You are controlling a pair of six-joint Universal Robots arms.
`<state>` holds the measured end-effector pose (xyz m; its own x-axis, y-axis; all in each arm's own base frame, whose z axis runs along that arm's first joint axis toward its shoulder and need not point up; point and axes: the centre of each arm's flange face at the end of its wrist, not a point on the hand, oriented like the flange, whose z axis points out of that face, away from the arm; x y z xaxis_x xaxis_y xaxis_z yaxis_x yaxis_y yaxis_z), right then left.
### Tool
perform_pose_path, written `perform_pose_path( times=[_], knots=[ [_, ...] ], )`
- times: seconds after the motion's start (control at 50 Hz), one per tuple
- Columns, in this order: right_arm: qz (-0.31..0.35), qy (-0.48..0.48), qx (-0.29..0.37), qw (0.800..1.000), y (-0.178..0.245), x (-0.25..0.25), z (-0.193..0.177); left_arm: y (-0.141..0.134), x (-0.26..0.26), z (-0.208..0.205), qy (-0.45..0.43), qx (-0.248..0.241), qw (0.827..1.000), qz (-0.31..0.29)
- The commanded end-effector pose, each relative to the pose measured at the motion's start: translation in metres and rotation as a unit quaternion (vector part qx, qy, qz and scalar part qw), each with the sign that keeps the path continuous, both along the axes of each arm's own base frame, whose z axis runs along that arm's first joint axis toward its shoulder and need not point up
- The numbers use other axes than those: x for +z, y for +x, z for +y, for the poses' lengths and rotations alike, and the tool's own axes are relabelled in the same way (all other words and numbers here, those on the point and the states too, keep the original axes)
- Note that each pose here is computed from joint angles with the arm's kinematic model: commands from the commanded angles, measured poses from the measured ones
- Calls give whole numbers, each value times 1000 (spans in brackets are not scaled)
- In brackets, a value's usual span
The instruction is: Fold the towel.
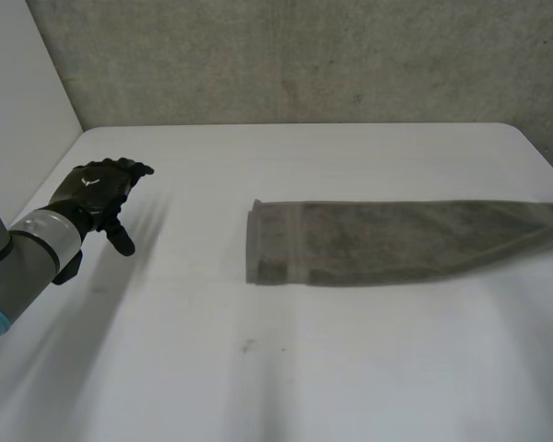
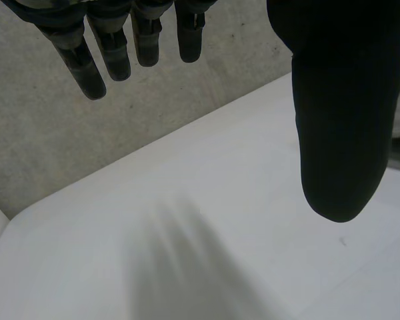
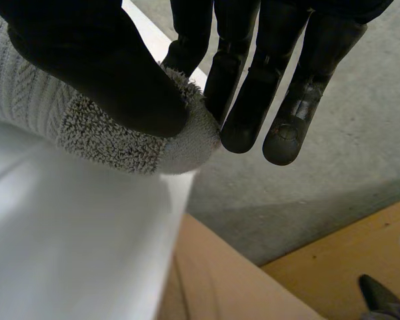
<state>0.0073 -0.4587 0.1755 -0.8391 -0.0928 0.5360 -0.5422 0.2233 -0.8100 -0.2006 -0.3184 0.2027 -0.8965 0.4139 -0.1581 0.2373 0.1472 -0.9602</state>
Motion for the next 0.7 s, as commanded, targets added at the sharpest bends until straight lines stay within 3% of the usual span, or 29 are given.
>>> perform_pose_path(
  times=[0.02,0.04,0.08,0.1,0.14,0.16,0.2,0.26,0.3,0.32,0.36,0.38,0.42,0.5,0.6,0.7],
  knots=[
    [-24,-46,70,996,65,42,-4,3,1,0,0,4,1000,0],
    [-24,-46,71,996,66,42,-4,3,1,0,0,4,1000,0],
    [-40,-70,140,987,132,59,6,3,0,1,1,4,1000,0],
    [-40,-71,141,987,132,59,6,3,0,1,1,4,1000,0],
    [-57,-83,208,973,194,70,26,3,1,1,0,5,1000,1],
    [-57,-83,208,973,195,70,26,3,1,1,0,5,1000,1],
    [-75,-83,282,953,259,71,58,3,2,2,-1,5,1000,1],
    [-81,-76,316,942,288,66,77,4,4,4,-4,5,1000,1],
    [-89,-48,379,920,337,47,114,4,4,4,-7,5,1000,2],
    [-89,-48,379,920,337,47,115,4,4,4,-7,5,1000,2],
    [-88,-12,429,899,373,20,152,4,2,6,-7,5,1000,2],
    [-88,-12,429,899,373,20,152,4,2,6,-7,5,1000,2],
    [-83,26,467,880,395,-11,181,4,1,5,-10,5,1000,2],
    [-75,55,484,870,407,-36,198,5,0,5,-12,6,1000,2],
    [-76,58,475,875,406,-39,198,5,0,5,-13,6,1000,2],
    [-98,39,442,891,390,-3,188,5,-1,5,-13,6,1000,2]
  ],
)
